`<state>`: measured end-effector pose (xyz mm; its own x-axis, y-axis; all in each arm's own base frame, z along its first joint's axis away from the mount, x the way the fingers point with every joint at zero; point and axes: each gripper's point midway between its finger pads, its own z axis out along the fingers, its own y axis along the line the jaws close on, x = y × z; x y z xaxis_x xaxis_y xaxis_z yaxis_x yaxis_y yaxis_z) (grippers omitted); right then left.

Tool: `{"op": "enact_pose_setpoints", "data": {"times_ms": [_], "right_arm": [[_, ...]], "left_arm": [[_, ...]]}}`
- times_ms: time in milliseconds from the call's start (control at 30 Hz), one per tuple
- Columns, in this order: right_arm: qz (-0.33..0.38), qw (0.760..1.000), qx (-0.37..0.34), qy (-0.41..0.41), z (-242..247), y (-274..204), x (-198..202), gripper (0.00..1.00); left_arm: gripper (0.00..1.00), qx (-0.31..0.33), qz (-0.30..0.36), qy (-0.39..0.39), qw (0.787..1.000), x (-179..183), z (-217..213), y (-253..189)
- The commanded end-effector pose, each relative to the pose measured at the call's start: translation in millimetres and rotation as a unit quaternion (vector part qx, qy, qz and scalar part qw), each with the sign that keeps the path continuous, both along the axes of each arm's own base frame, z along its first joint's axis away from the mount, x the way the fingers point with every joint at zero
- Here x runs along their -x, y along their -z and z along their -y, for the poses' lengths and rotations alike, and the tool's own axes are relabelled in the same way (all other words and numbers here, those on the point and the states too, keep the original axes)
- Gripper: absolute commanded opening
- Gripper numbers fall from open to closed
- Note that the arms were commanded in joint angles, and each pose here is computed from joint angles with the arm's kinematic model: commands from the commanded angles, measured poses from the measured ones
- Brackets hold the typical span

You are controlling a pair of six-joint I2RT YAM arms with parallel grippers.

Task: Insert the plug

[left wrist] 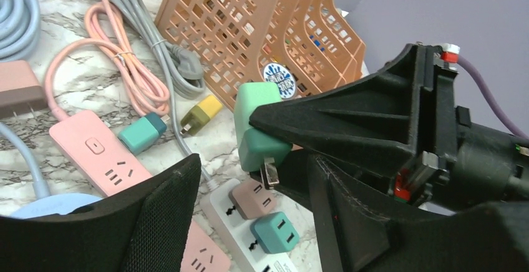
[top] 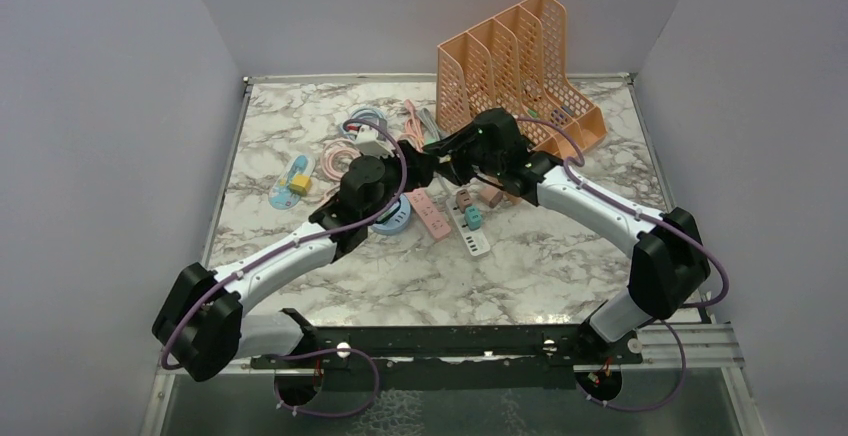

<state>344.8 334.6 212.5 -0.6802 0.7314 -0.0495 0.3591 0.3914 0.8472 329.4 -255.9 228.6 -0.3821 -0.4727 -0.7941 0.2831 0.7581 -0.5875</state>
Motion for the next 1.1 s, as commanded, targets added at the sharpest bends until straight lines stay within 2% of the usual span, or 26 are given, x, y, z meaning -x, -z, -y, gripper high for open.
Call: {"op": "enact_pose_setpoints", "data": {"times_ms": [0, 233, 333, 400, 500, 633, 733, 867, 967, 1067], "right_arm": [[-0.002, 0.999, -0.05, -0.015, -10.5, -22.7, 9.2, 0.39], [-0.012, 0.998, -0.061, -0.021, -13.1, -26.5, 12.4, 0.41], [-0.009, 0.998, -0.057, -0.023, -12.3, -26.7, 13.2, 0.44], [0.001, 0.998, -0.052, -0.027, -11.6, -27.7, 13.2, 0.5], [0.04, 0.997, -0.028, -0.052, -14.0, -30.6, 9.8, 0.68], [0.075, 0.994, 0.021, -0.076, -7.8, -30.3, 9.5, 0.79], [0.116, 0.989, 0.047, -0.081, 6.9, -34.6, 11.5, 0.82], [0.215, 0.966, 0.073, -0.119, 30.4, -55.0, 19.3, 0.82], [0.309, 0.93, 0.075, -0.184, 31.7, -72.0, 40.8, 0.81], [0.364, 0.894, 0.077, -0.25, 31.2, -74.7, 68.1, 0.8]], "left_arm": [[0.63, 0.01, 0.019, -0.037, 0.999, -15.1, -1.4, -7.9], [0.6, 0.006, 0.019, -0.043, 0.999, -22.4, 7.7, -5.8], [0.48, 0.005, 0.02, -0.053, 0.998, -25.5, 6.4, -5.8], [0.37, -0.001, 0.025, -0.058, 0.998, -27.8, 4.9, -7.6], [0.28, -0.027, 0.037, -0.051, 0.998, -29.5, 5.5, -7.4], [0.23, -0.052, 0.052, -0.019, 0.997, -26.9, 6.8, -8.7], [0.23, -0.053, 0.048, 0.018, 0.997, -22.5, 6.5, -9.3], [0.22, -0.057, 0.014, 0.083, 0.995, -11.2, 6.8, -8.4], [0.22, -0.058, -0.002, 0.148, 0.987, 4.3, 15.5, -19.7], [0.22, -0.052, -0.006, 0.226, 0.973, 26.0, 27.9, -37.8]]}}
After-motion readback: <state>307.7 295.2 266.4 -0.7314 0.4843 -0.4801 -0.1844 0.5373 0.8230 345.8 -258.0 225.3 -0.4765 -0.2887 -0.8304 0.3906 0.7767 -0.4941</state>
